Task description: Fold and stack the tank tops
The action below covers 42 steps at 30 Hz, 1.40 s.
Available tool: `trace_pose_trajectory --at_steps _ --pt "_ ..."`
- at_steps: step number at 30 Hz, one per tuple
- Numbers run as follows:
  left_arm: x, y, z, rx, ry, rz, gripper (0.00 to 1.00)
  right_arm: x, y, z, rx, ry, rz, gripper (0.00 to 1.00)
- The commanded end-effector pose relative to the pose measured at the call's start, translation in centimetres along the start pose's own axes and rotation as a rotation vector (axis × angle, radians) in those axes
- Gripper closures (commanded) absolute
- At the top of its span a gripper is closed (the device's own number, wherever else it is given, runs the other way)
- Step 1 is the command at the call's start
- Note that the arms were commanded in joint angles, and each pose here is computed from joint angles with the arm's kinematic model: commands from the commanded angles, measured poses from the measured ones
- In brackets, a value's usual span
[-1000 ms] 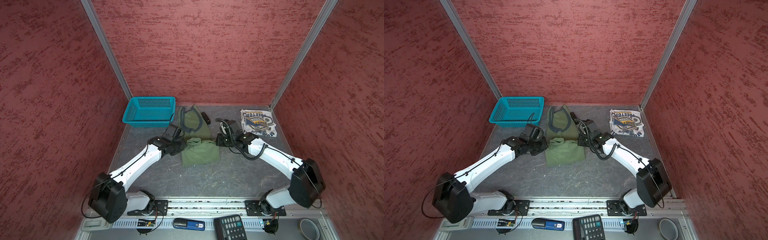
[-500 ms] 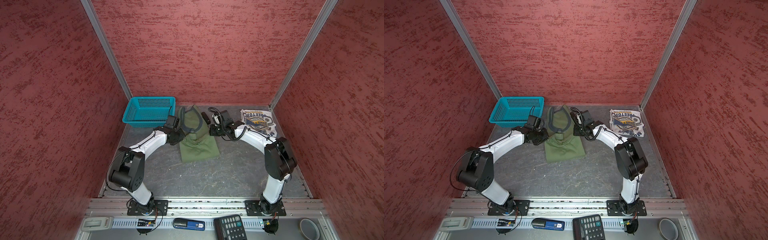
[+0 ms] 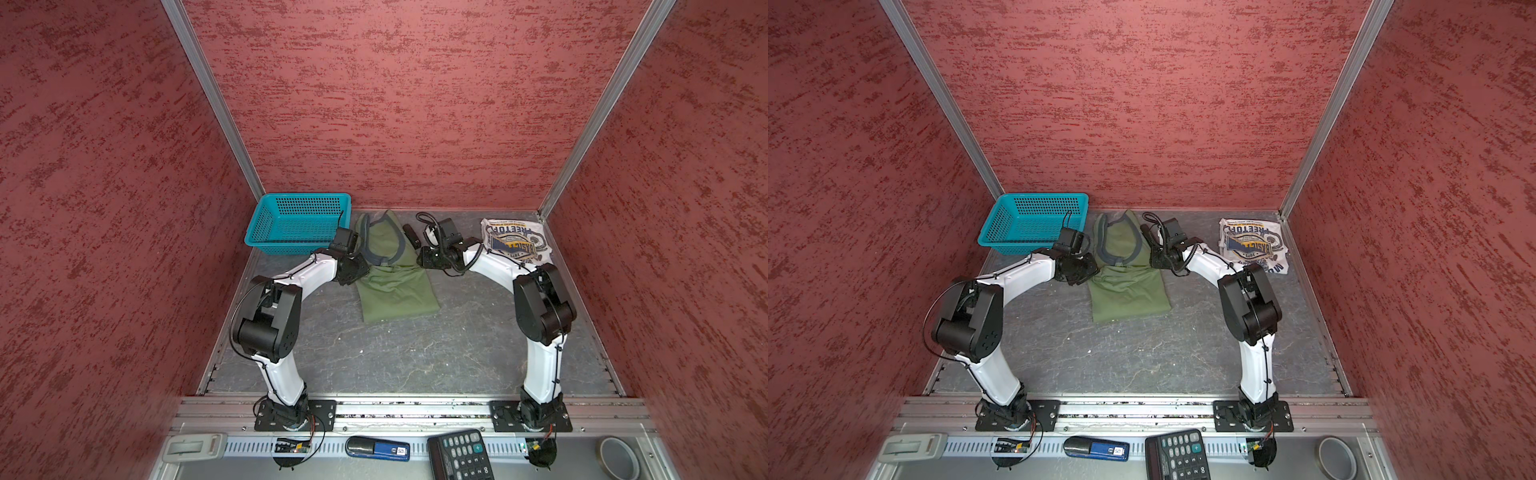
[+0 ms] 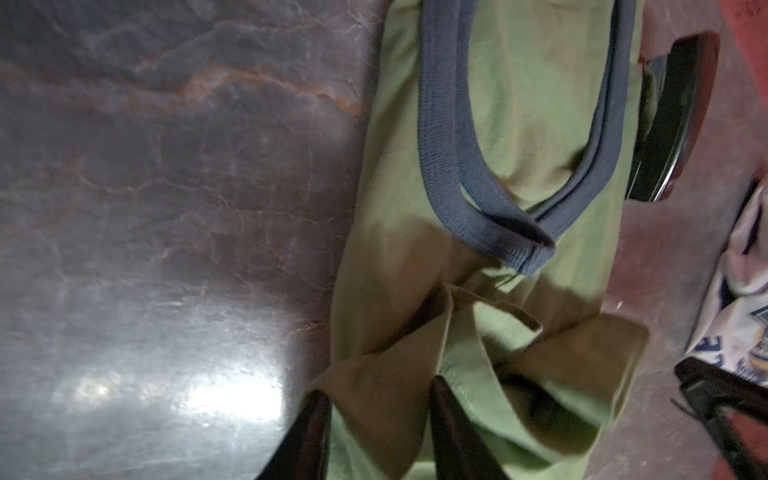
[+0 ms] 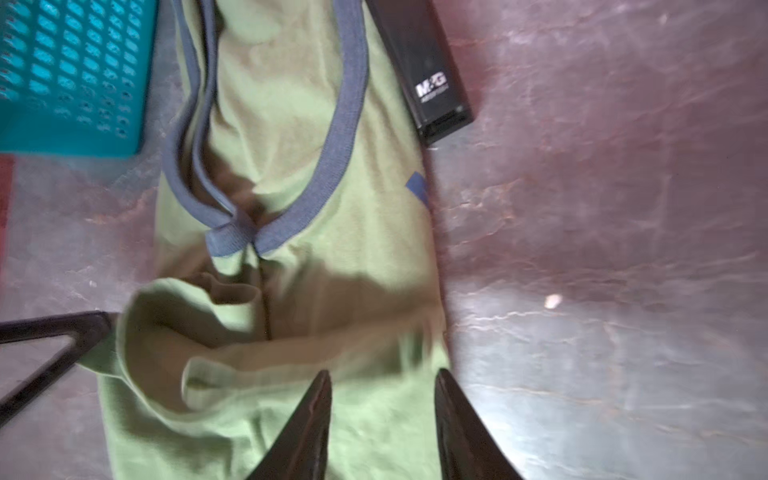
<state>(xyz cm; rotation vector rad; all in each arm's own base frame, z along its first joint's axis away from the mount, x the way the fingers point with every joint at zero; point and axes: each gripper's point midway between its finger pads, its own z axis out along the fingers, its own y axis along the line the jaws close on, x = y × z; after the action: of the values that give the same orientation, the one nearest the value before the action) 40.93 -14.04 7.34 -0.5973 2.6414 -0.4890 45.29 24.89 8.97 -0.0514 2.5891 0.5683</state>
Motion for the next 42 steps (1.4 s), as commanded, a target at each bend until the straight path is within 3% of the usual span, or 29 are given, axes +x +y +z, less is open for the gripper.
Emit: trace_pose_trajectory --at_steps 1,4,7,11,18,25,32,37,42 --pt "-1.2 0.3 -1.8 -0.046 -0.047 0.033 0.46 -1.6 -0.7 -2.4 0.072 -0.062 -0.026 0.47" --pt "-1.1 0.9 -4.4 -0.111 -0.104 0.064 0.35 -0.3 -0.4 -3.7 0.081 -0.074 -0.051 0.43" --pt "0.5 0.0 -5.8 -0.085 -0.111 0.118 0.34 1.5 1.4 -3.8 0.038 -0.061 -0.1 0.43" --pt "3.2 -1.6 -5.3 -0.049 -0.076 0.164 0.35 3.6 3.5 -2.2 0.019 -0.013 -0.148 0.43" --pt "4.5 0.0 -4.1 -0.147 -0.05 0.125 0.33 4.0 1.3 -1.9 0.085 0.009 -0.09 0.35" --pt "11.4 1.5 -6.9 -0.126 -0.011 0.138 0.25 8.5 -1.5 -4.8 0.049 0.057 0.018 0.3" --pt "15.4 3.9 -7.7 -0.004 -0.002 0.043 0.26 13.7 -2.6 -6.0 -0.035 0.086 0.089 0.32" --pt "15.5 4.3 -6.8 0.091 -0.007 -0.018 0.32 14.7 -2.6 -5.7 -0.111 0.072 0.142 0.37" --pt "15.5 4.6 -5.6 0.09 0.009 -0.036 0.36 15.1 -3.0 -4.7 -0.144 0.084 0.185 0.42"
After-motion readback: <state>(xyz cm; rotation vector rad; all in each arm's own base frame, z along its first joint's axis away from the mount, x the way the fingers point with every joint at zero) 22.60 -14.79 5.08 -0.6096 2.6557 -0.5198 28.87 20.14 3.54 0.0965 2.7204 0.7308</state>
